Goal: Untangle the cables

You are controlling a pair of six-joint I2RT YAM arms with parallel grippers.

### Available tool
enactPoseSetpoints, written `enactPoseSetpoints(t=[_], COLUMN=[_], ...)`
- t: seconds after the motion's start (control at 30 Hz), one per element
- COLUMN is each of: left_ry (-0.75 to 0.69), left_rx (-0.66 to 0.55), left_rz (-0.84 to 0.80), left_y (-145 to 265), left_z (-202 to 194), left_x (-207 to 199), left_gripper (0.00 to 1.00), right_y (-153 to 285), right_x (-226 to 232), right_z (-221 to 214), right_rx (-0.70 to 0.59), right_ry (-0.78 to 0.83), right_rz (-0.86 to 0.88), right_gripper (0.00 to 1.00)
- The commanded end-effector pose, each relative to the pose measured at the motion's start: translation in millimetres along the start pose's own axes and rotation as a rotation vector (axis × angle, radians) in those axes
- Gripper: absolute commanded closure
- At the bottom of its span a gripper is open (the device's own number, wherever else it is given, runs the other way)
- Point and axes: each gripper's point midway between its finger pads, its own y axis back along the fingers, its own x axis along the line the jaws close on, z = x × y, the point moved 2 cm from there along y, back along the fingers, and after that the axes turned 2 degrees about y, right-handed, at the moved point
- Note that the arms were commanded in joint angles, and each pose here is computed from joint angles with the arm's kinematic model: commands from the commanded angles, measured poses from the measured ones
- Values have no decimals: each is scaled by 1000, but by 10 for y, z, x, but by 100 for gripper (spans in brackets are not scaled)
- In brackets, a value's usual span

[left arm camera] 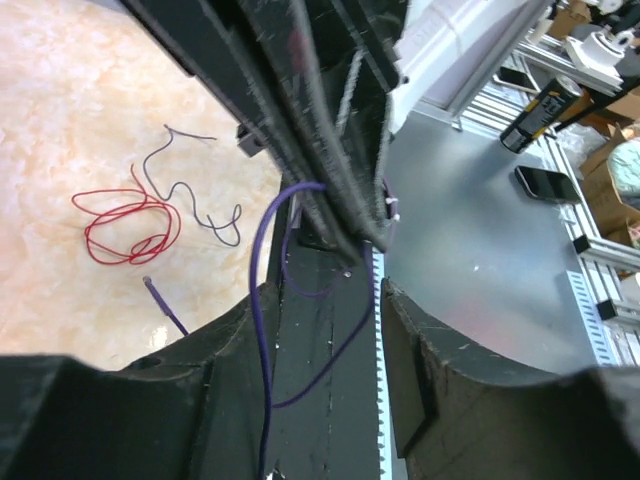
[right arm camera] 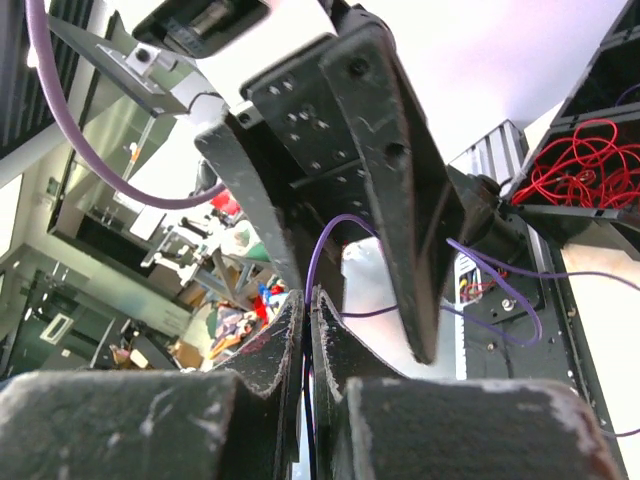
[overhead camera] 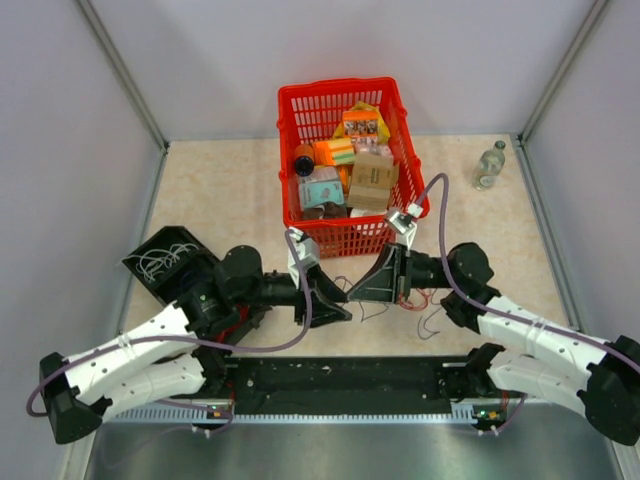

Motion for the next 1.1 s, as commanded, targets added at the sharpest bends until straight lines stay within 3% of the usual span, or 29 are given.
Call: enactPoseSetpoints(t=[0.0, 0.03, 0.07, 0.1, 0.17, 0.2, 0.27, 0.3, 0.33, 0.4, 0.57, 0.7, 0.83, 1.07], left_ry=[-18, -20, -5, -4, -16, -5, 62, 116, 159, 236, 436, 554, 545, 555], left_rx=[-9, -9, 7, -6, -54, -70, -64, -44, -20, 11, 61, -53, -185, -420], left_rz=[68, 66, 88, 130, 214, 265, 444, 552, 639, 825, 1180, 1486, 1560, 1529], left_y=[-69, -76, -63, -36, 52, 104, 262, 372, 470, 713, 1368, 2024, 2304, 2758], left_z=[140, 155, 110, 125, 174, 198, 192, 143, 61, -109, -495, -444, -148, 584], left_x=[111, 109, 141, 188, 271, 318, 499, 600, 682, 846, 1051, 1205, 1419, 1753], left_gripper=[53, 57, 68, 97, 100, 100, 100, 100, 100, 100, 100, 100, 100, 100], right_y=[-58, -59, -62, -65, -69, -61, 65, 186, 320, 579, 825, 866, 888, 947], right_x=[267, 279, 289, 289, 261, 170, -119, -292, -384, -566, -749, -791, -794, -802], right_z=[314, 323, 341, 349, 342, 351, 418, 438, 507, 519, 538, 530, 511, 464], right_rx=[-99, -102, -109, -110, -96, -96, -141, -169, -216, -258, -256, -236, -213, -191], right_ry=[67, 68, 67, 69, 86, 109, 115, 130, 165, 167, 217, 248, 279, 295], right_rz=[58, 60, 59, 55, 28, -39, -306, -449, -563, -747, -907, -932, -936, -957], right_gripper=[100, 100, 100, 100, 100, 95, 56, 44, 35, 27, 25, 25, 25, 25])
